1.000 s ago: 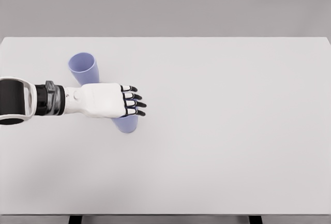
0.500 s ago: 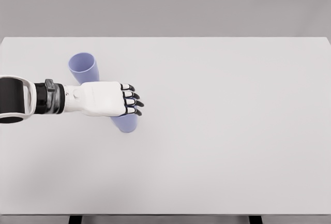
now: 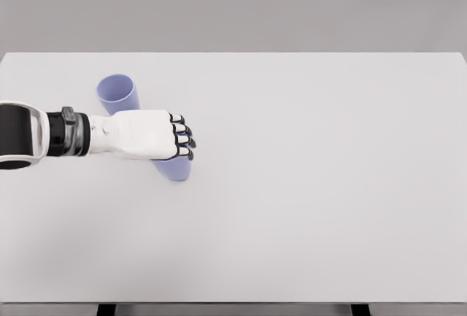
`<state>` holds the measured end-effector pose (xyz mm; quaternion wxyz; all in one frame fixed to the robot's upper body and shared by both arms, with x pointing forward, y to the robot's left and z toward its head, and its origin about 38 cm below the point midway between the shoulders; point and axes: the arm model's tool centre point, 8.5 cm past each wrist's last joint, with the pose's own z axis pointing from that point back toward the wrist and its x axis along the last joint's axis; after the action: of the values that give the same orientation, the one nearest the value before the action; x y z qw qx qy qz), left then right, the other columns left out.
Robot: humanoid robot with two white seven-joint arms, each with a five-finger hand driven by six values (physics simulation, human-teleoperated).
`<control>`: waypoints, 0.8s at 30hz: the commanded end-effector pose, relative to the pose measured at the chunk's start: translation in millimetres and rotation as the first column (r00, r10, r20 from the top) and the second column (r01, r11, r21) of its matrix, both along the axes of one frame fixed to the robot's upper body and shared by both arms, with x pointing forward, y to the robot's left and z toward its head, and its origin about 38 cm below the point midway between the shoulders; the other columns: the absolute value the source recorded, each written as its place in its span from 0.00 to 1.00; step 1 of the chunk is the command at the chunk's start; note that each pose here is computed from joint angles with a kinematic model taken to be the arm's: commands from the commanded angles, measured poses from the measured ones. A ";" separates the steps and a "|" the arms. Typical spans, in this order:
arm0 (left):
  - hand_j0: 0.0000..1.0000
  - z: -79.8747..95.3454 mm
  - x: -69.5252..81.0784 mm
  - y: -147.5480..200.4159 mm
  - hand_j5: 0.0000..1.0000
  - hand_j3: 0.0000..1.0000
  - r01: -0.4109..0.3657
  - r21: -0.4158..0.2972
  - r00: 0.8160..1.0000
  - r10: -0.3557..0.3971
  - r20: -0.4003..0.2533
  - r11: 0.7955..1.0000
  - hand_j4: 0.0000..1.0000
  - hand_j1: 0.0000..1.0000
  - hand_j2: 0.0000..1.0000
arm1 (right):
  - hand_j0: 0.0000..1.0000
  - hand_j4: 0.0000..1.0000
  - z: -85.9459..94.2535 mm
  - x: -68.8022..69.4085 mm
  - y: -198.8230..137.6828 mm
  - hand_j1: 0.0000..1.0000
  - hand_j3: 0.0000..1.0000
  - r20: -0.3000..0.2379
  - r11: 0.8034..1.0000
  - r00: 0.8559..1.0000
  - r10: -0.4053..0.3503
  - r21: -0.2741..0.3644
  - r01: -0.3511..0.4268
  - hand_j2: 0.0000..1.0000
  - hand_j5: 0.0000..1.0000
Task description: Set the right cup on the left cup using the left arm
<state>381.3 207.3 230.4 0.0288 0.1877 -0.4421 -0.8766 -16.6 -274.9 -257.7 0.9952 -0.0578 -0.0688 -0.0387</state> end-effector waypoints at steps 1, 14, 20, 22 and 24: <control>0.73 1.4 -0.1 1.0 0.73 0.73 -0.004 -0.011 1.000 0.003 -0.008 1.000 0.73 0.73 0.73 | 1.00 1.00 0.0 0.0 0.0 1.00 1.00 0.000 1.000 1.000 0.000 0.000 0.000 1.00 1.00; 0.70 10.5 3.2 4.4 0.70 0.70 -0.011 -0.010 1.000 0.011 0.014 1.000 0.70 0.70 0.70 | 1.00 1.00 0.0 0.0 0.0 1.00 1.00 0.000 1.000 1.000 0.000 0.000 0.000 1.00 1.00; 0.72 24.8 8.6 5.7 0.72 0.72 -0.016 -0.021 0.999 0.017 0.044 1.000 0.72 0.72 0.72 | 1.00 1.00 0.0 0.0 0.0 1.00 1.00 0.000 1.000 1.000 0.000 0.000 0.000 1.00 1.00; 0.72 30.9 11.2 8.5 0.72 0.72 -0.027 -0.030 0.998 0.028 0.058 0.999 0.72 0.72 0.72 | 1.00 1.00 0.0 0.0 -0.1 1.00 1.00 0.000 1.000 1.000 -0.001 -0.001 0.001 1.00 1.00; 0.72 34.9 13.1 11.0 0.72 0.72 -0.036 -0.035 0.997 0.038 0.068 0.999 0.72 0.72 0.72 | 1.00 1.00 0.0 0.0 -0.1 1.00 1.00 0.000 1.000 1.000 -0.001 -0.001 0.001 1.00 1.00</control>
<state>392.4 215.8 260.7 0.0294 0.2192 -0.4513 -0.8645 -16.6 -275.0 -257.7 0.9952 -0.0579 -0.0688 -0.0387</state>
